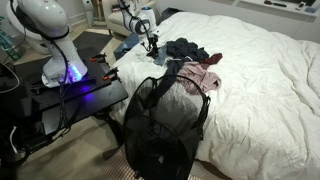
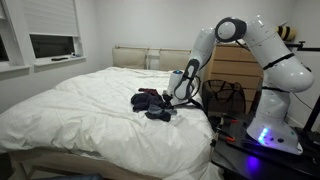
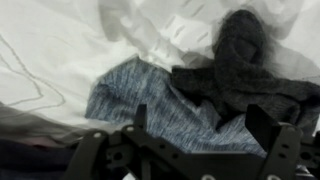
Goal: Put the grey sock in the black bag
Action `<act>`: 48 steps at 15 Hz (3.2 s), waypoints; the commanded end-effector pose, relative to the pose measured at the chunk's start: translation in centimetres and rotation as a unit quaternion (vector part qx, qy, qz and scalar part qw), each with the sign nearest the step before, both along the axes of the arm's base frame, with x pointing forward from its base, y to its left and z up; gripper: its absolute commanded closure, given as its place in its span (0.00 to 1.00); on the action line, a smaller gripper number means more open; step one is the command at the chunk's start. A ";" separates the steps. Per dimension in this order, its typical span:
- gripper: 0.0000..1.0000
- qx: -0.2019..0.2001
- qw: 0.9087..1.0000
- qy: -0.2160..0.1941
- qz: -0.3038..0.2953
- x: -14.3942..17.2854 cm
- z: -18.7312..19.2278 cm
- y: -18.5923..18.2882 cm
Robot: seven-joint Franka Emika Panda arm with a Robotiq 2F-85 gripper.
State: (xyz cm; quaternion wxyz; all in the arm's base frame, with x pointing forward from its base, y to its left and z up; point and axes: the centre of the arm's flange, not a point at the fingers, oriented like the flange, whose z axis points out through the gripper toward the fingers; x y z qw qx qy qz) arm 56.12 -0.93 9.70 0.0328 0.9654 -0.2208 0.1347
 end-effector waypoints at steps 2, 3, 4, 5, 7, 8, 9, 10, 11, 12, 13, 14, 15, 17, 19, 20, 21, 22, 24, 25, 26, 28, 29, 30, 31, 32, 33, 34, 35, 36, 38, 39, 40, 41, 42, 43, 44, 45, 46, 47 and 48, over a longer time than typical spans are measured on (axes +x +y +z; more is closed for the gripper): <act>0.00 0.000 0.998 -0.056 0.011 0.7 -2.4 -0.7; 0.00 -0.003 0.998 -0.064 0.013 0.7 -2.7 -0.9; 0.00 -0.005 0.997 -0.071 0.014 0.8 -3.1 -1.1; 0.00 -0.006 0.997 -0.078 0.014 0.8 -3.3 -1.2; 0.26 -0.004 0.996 -0.092 0.015 1.0 -3.5 -1.2; 0.32 -0.003 0.995 -0.097 0.015 1.1 -3.4 -1.1; 0.42 -0.002 0.995 -0.103 0.014 1.3 -3.3 -1.1; 0.49 -0.001 0.994 -0.109 0.013 1.4 -3.0 -1.1; 0.58 0.000 0.994 -0.113 0.012 1.6 -2.9 -1.1; 0.65 0.000 0.993 -0.118 0.010 1.7 -2.6 -1.1; 0.73 -0.001 0.992 -0.123 0.009 1.8 -2.4 -1.1; 0.80 -0.002 0.992 -0.127 0.009 1.9 -2.1 -1.1; 0.88 -0.003 0.991 -0.132 0.009 2.0 -1.8 -1.0; 0.99 -0.005 0.990 -0.141 0.008 1.9 -1.4 -0.9; 1.00 -0.009 0.988 -0.151 0.008 1.7 -0.8 -0.9; 0.98 -0.012 0.988 -0.157 0.006 1.6 -0.4 -1.0; 0.98 -0.016 0.987 -0.158 0.003 1.5 0.3 -1.0; 0.98 -0.020 0.988 -0.151 -0.001 1.4 1.0 -1.1; 0.98 -0.031 0.988 -0.150 -0.012 1.0 2.9 -1.4; 0.98 -0.037 0.989 -0.143 -0.018 0.6 4.1 -1.5; 0.98 -0.042 0.989 -0.139 -0.026 0.2 5.2 -1.7; 0.98 -0.055 0.989 -0.129 -0.041 -0.6 7.7 -2.2; 0.98 -0.061 0.990 -0.122 -0.046 -1.1 9.1 -2.5; 0.98 -0.068 0.990 -0.115 -0.050 -1.5 10.5 -2.8; 0.98 -0.072 0.990 -0.107 -0.055 -2.0 12.0 -3.2; 0.98 -0.077 0.990 -0.100 -0.058 -2.4 13.5 -3.6; 0.98 -0.082 0.990 -0.094 -0.062 -2.9 14.5 -3.8; 0.98 -0.087 0.990 -0.087 -0.065 -3.3 16.0 -4.4; 0.98 -0.089 0.990 -0.083 -0.069 -3.8 16.6 -4.6; 0.98 -0.091 0.990 -0.074 -0.073 -4.0 17.9 -5.1; 0.98 -0.094 0.990 -0.060 -0.083 -4.4 19.3 -5.6; 0.98 -0.097 0.990 -0.051 -0.087 -4.5 20.2 -5.8; 0.98 -0.098 0.990 -0.045 -0.090 -4.5 21.1 -6.1; 0.98 -0.100 0.990 -0.037 -0.092 -4.7 21.9 -6.0; 0.98 -0.100 0.990 -0.028 -0.093 -4.8 22.7 -6.2; 0.98 -0.099 0.990 -0.020 -0.095 -4.9 23.3 -6.2; 0.98 -0.103 0.990 -0.010 -0.095 -5.0 23.9 -6.3; 0.98 -0.106 0.989 -0.002 -0.099 -5.2 24.5 -6.5; 0.98 -0.107 0.989 0.008 -0.103 -5.4 25.1 -6.7; 0.98 -0.107 0.988 0.021 -0.106 -5.5 25.9 -7.1; 0.98 -0.106 0.988 0.033 -0.112 -5.7 26.6 -7.7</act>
